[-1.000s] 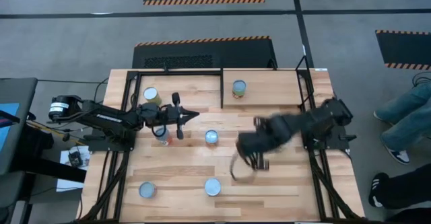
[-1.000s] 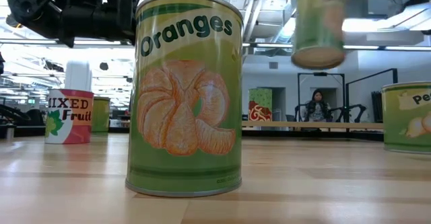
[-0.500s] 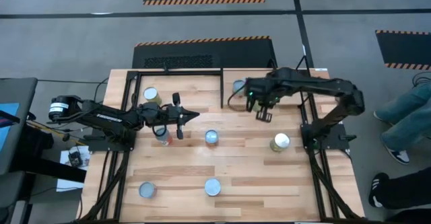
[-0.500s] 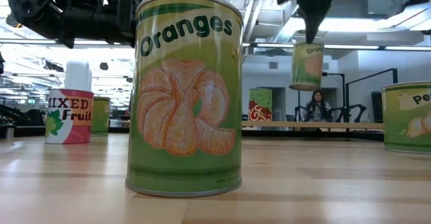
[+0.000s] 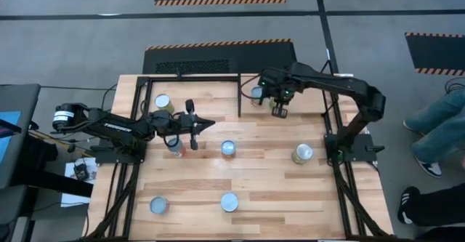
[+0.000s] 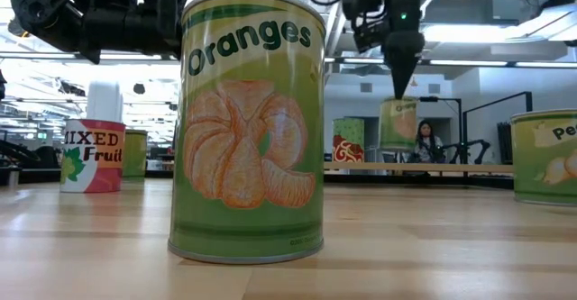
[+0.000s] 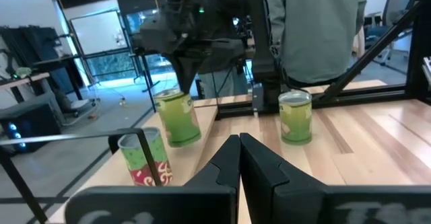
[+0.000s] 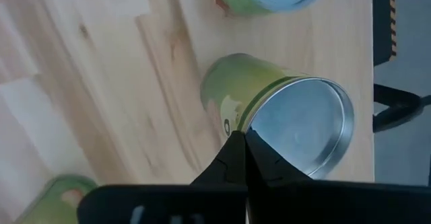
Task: Pick and place cans onto a shelf
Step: Put the large right canned oranges on the shelf, then put the small canned oranges on the shelf
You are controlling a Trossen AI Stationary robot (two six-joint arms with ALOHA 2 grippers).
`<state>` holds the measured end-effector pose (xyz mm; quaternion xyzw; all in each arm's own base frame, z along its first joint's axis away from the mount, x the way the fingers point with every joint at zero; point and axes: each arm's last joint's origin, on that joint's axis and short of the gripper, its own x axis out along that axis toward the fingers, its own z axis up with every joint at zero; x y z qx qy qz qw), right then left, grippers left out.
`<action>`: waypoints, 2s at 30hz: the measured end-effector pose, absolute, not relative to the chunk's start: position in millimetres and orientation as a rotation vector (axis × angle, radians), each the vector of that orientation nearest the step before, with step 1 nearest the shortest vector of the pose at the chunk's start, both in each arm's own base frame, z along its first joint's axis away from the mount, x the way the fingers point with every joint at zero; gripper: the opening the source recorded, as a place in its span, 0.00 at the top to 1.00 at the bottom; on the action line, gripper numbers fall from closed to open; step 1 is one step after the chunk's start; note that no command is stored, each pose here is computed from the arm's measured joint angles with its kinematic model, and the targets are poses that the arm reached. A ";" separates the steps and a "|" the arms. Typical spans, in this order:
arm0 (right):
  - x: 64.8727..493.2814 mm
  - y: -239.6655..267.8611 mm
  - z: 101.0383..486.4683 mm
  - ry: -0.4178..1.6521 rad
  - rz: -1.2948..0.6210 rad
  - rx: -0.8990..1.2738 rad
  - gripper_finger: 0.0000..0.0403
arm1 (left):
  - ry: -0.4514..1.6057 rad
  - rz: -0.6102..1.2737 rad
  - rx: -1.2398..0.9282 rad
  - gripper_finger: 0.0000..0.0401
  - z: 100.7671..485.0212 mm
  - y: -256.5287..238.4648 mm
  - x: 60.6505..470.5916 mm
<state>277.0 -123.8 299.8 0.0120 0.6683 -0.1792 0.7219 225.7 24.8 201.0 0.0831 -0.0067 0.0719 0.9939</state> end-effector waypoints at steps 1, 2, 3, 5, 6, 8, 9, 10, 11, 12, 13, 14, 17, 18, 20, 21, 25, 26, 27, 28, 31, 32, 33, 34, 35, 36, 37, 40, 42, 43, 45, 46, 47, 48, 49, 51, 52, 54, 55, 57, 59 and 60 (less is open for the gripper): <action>278.1 -126.0 297.9 1.478 -0.399 0.030 0.98 | -0.008 0.144 0.163 1.00 200.5 24.8 225.7; 278.9 -127.9 296.2 1.481 -0.403 0.035 0.98 | -0.003 0.143 0.157 1.00 199.9 24.8 225.7; 279.4 -129.3 294.6 1.486 -0.411 0.045 0.98 | 0.000 0.142 0.149 1.00 199.6 24.8 225.7; 280.1 -131.2 291.9 1.495 -0.424 0.063 0.99 | 0.004 0.141 0.135 1.00 199.0 24.7 225.7; 280.0 -132.2 291.4 1.495 -0.432 0.072 0.99 | 0.004 0.141 0.132 1.00 199.0 24.7 225.7; 280.0 -133.4 291.6 1.486 -0.444 0.082 0.99 | 0.004 0.139 0.122 1.00 199.0 24.7 225.7; 280.2 -134.5 291.7 1.478 -0.451 0.086 0.99 | 0.003 0.139 0.118 1.00 199.0 24.7 225.7; 280.7 -134.9 291.8 1.470 -0.460 0.094 0.98 | 0.003 0.139 0.111 1.00 199.0 24.7 225.7; 281.3 -135.0 291.8 1.461 -0.468 0.101 0.98 | 0.003 0.139 0.103 1.00 199.0 24.7 225.7; 281.5 -135.1 291.9 1.458 -0.474 0.107 0.98 | 0.002 0.139 0.093 1.00 198.9 24.7 225.7; 281.4 -135.3 291.8 1.456 -0.481 0.114 0.98 | 0.002 0.139 0.085 1.00 198.9 24.7 225.7; 281.3 -135.2 291.8 1.456 -0.485 0.119 0.98 | 0.002 0.139 0.080 1.00 198.9 24.6 225.7; 281.7 -135.3 291.9 1.450 -0.491 0.125 0.99 | 0.002 0.135 0.076 1.00 198.8 24.5 225.8; 282.1 -135.4 291.8 1.445 -0.495 0.132 0.99 | 0.002 0.131 0.076 1.00 198.8 24.2 225.8; 285.0 -136.1 288.8 1.445 -0.503 0.143 0.98 | 0.001 0.123 0.074 1.00 198.8 23.2 225.9; 285.9 -136.3 287.1 1.450 -0.506 0.146 0.98 | 0.001 0.119 0.073 1.00 198.8 22.4 226.0; 290.2 -139.4 280.8 1.462 -0.506 0.142 0.98 | 0.001 0.111 0.074 1.00 198.8 19.5 226.2; 290.8 -139.7 277.5 1.477 -0.505 0.141 0.99 | 0.001 0.109 0.073 1.00 198.8 18.5 226.3; 291.6 -140.3 276.3 1.479 -0.511 0.136 0.99 | 0.000 0.106 0.073 1.00 198.8 17.9 226.3; 292.7 -140.2 276.0 1.478 -0.512 0.130 0.99 | 0.000 0.104 0.073 1.00 198.8 17.3 226.4; 294.8 -139.6 273.4 1.491 -0.517 0.117 0.98 | 0.000 0.097 0.073 1.00 198.8 15.8 226.5; 294.9 -139.5 273.3 1.489 -0.514 0.119 0.97 | 0.000 0.097 0.074 1.00 198.8 15.6 226.5; 295.8 -139.7 273.1 1.484 -0.513 0.118 0.97 | 0.001 0.097 0.073 1.00 198.7 15.7 226.5; 296.2 -139.7 272.9 1.482 -0.513 0.117 0.96 | 0.001 0.097 0.074 1.00 198.7 15.6 226.5; 296.2 -139.9 272.9 1.481 -0.514 0.117 0.96 | 0.000 0.097 0.074 1.00 198.8 15.6 226.5; 296.3 -139.9 272.9 1.480 -0.514 0.117 0.95 | 0.001 0.098 0.077 1.00 198.8 15.7 226.5; 296.4 -139.9 273.0 1.479 -0.514 0.117 0.95 | 0.001 0.098 0.079 1.00 198.7 15.7 226.5; 296.4 -140.1 272.8 1.478 -0.519 0.116 0.91 | 0.001 0.098 0.084 1.00 198.8 15.7 226.5; 296.7 -140.3 272.8 1.475 -0.523 0.113 0.89 | 0.001 0.098 0.084 1.00 198.8 15.7 226.5; 297.2 -140.5 272.9 1.469 -0.524 0.112 0.87 | 0.001 0.098 0.084 1.00 198.8 15.7 226.5; 297.9 -140.4 273.0 1.463 -0.524 0.110 0.83 | 0.001 0.098 0.084 1.00 198.8 15.7 226.5; 298.0 -140.3 273.0 1.464 -0.522 0.108 0.81 | 0.001 0.098 0.084 1.00 198.8 15.7 226.5; 298.1 -139.9 272.9 1.464 -0.520 0.106 0.79 | 0.001 0.098 0.084 1.00 198.8 15.7 226.5; 298.1 -139.4 273.3 1.464 -0.520 0.102 0.77 | 0.001 0.099 0.085 1.00 198.7 15.7 226.5; 298.0 -138.7 273.8 1.462 -0.523 0.095 0.75 | 0.001 0.098 0.085 1.00 198.8 15.7 226.5; 298.0 -135.8 276.8 1.450 -0.526 0.076 0.71 | 0.001 0.098 0.085 1.00 198.8 15.7 226.5; 296.8 -134.0 279.9 1.441 -0.522 0.069 0.69 | 0.001 0.098 0.085 1.00 198.8 15.7 226.5; 294.3 -129.1 288.1 1.419 -0.513 0.053 0.66 | 0.001 0.099 0.085 1.00 198.7 15.7 226.5; 292.3 -126.2 293.4 1.410 -0.509 0.049 0.65 | 0.001 0.099 0.085 1.00 198.7 15.7 226.5; 287.5 -117.7 305.5 1.386 -0.496 0.037 0.65 | 0.001 0.099 0.085 1.00 198.7 15.7 226.5; 281.4 -105.1 318.4 1.352 -0.470 0.007 0.68 | 0.006 0.099 0.085 1.00 198.3 15.7 226.5; 278.5 -97.9 323.9 1.327 -0.457 -0.007 0.71 | 0.010 0.099 0.088 1.00 197.9 15.7 226.5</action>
